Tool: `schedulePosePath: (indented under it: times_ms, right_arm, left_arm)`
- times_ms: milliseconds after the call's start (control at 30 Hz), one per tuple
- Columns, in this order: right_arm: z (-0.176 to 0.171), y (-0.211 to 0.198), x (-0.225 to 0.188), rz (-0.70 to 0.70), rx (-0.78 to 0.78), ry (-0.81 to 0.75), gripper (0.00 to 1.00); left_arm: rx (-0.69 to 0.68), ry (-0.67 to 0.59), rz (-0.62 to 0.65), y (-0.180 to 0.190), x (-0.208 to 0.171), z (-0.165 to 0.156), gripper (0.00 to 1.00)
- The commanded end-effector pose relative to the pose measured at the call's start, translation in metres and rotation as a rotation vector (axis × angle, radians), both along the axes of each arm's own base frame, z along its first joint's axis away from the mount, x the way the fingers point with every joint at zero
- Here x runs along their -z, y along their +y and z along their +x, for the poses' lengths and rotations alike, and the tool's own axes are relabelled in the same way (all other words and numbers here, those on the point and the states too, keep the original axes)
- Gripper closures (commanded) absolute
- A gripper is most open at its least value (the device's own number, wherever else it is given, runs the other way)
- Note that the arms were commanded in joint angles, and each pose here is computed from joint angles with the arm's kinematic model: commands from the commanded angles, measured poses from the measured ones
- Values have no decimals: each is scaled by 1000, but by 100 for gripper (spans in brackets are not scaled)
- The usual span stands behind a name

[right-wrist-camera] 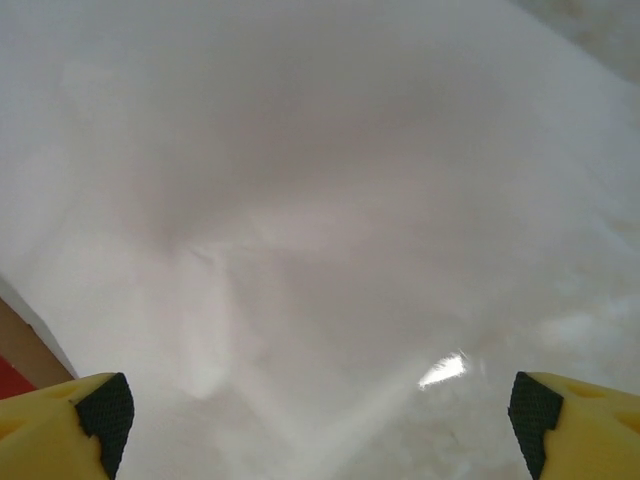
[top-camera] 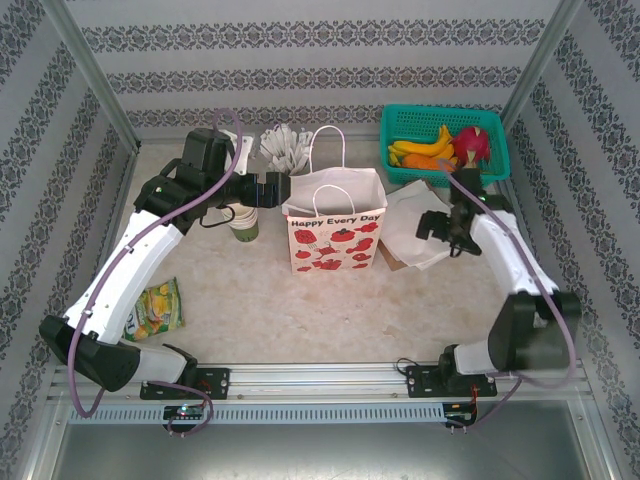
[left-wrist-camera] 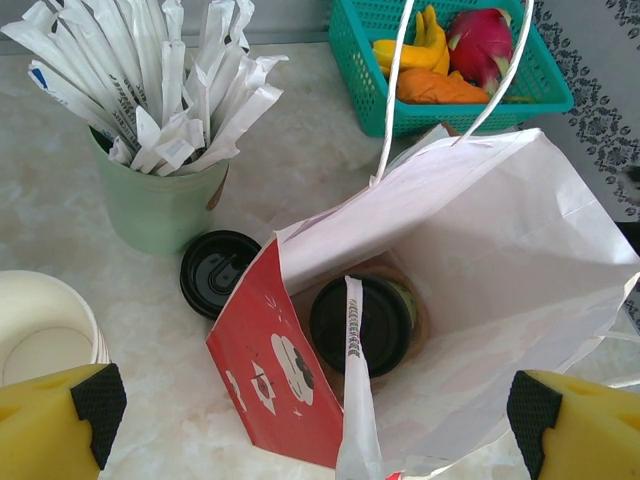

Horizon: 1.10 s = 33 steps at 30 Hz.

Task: Pack the takeout coffee

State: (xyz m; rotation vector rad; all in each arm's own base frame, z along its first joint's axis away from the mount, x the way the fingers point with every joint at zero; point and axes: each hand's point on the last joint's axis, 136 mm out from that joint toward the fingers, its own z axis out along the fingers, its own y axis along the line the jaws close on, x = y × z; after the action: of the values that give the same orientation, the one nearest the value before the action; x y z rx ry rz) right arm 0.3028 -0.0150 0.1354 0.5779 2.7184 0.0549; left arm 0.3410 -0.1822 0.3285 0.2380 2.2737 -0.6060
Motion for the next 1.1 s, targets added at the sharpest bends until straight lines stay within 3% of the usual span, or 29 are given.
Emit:
schedulePosePath:
  times_ms: [0, 200, 367, 467, 567, 667, 733, 800, 933, 1067]
  right_arm:
    - [-10, -9, -1, 147, 215, -86, 2]
    - [2, -7, 24, 402, 409, -140, 2]
    - [26, -7, 37, 455, 431, -164, 6]
    - [36, -7, 43, 466, 427, -176, 34]
    - [41, -3, 49, 499, 425, -182, 52]
    - [38, -7, 44, 478, 435, -220, 76]
    - [35, -10, 22, 452, 417, -295, 91]
    - [33, -10, -10, 432, 366, -383, 100]
    - [27, 1, -90, 436, 233, -553, 100]
    - [15, 19, -168, 521, 210, -670, 100]
  left_arm:
    - [2, -29, 9, 1, 1, 5, 0]
    - [9, -31, 32, 2, 5, 8, 0]
    - [4, -36, 46, 4, 7, 8, 0]
    - [-1, -31, 51, 5, 10, 8, 0]
    - [-6, -33, 55, 6, 9, 9, 0]
    - [-5, -50, 54, 7, 3, 8, 0]
    - [-3, -70, 54, 8, -2, 6, 0]
    - [9, -93, 52, 8, -7, 5, 0]
    - [48, -139, 48, 3, -12, 4, 0]
    - [22, -142, 58, 5, -9, 12, 0]
